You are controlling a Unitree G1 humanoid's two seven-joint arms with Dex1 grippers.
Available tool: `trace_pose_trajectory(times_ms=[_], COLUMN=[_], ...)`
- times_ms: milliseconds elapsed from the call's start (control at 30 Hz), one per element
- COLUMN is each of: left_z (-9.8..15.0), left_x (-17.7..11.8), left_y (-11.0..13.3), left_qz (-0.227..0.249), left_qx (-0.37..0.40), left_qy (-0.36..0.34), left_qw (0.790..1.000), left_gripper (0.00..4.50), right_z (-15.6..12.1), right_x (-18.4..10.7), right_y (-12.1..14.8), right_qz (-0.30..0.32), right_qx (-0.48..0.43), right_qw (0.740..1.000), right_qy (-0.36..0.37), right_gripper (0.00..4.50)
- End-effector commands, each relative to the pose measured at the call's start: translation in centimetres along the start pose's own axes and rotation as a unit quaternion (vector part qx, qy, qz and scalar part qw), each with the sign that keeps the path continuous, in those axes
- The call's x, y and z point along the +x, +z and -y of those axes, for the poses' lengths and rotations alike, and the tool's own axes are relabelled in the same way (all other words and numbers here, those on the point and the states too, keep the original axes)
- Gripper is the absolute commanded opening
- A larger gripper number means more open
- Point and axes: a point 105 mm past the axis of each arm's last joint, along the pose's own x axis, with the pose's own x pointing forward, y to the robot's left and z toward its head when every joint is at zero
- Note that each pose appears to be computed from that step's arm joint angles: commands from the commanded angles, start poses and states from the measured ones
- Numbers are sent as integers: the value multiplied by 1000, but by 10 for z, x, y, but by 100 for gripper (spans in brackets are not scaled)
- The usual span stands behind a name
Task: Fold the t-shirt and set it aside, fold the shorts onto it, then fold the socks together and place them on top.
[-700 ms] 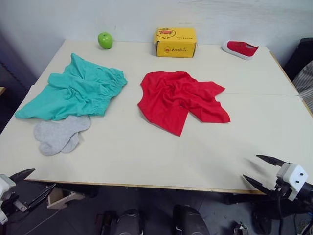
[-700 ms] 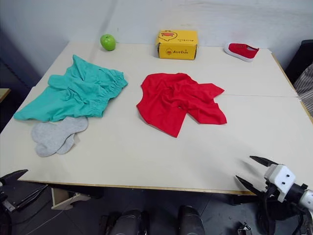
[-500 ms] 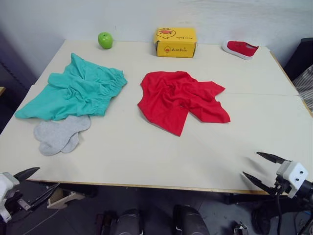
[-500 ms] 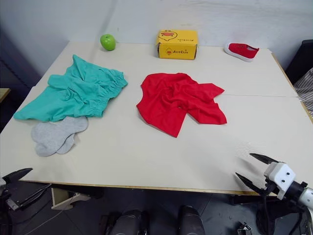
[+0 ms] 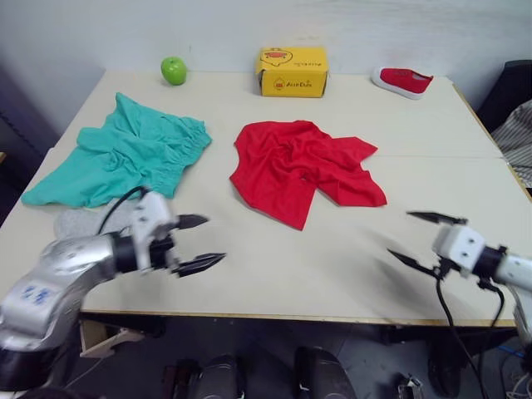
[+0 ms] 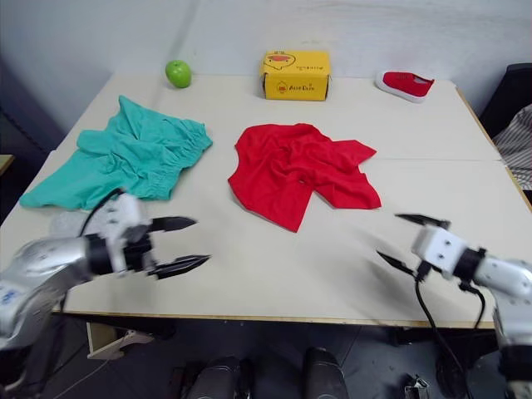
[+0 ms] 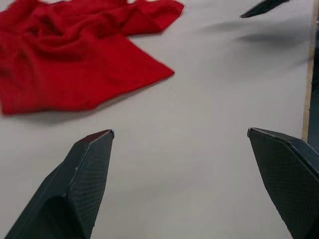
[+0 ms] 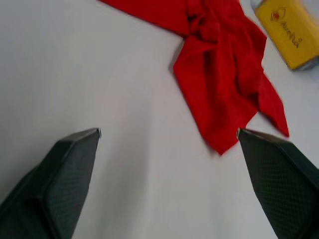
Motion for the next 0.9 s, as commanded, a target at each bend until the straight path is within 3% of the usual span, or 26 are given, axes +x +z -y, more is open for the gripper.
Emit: trace_pose_trajectory(times_ms=[33,100,300,667,767,900], left_z=[-6,-13,-24,-39,-54,-65], left_x=[34,71,131,163,161,159], left_y=[-7,-5,-6,-31,-49,-58], left_qz=[-32,-41,-65,-130,-166,-179], left_qx=[34,47,87,172,219,241], left_qy=[-11,-14,-9,8,28,39], left_qw=[999,998,994,977,961,953], left_gripper=[450,450,450,450,389,269], right_z=[11,26,47,50,54,59], right_x=[9,23,52,76,82,86], right_y=[-9,-17,-22,-10,-12,-16], right_qz=[-20,-46,-78,-64,-76,-92], right_qx=[-17,-28,-45,-62,-63,-60], right_qw=[1000,998,994,995,994,993], right_qy=[-12,-33,-55,-42,-43,-47], right_gripper=[447,447,447,447,450,450])
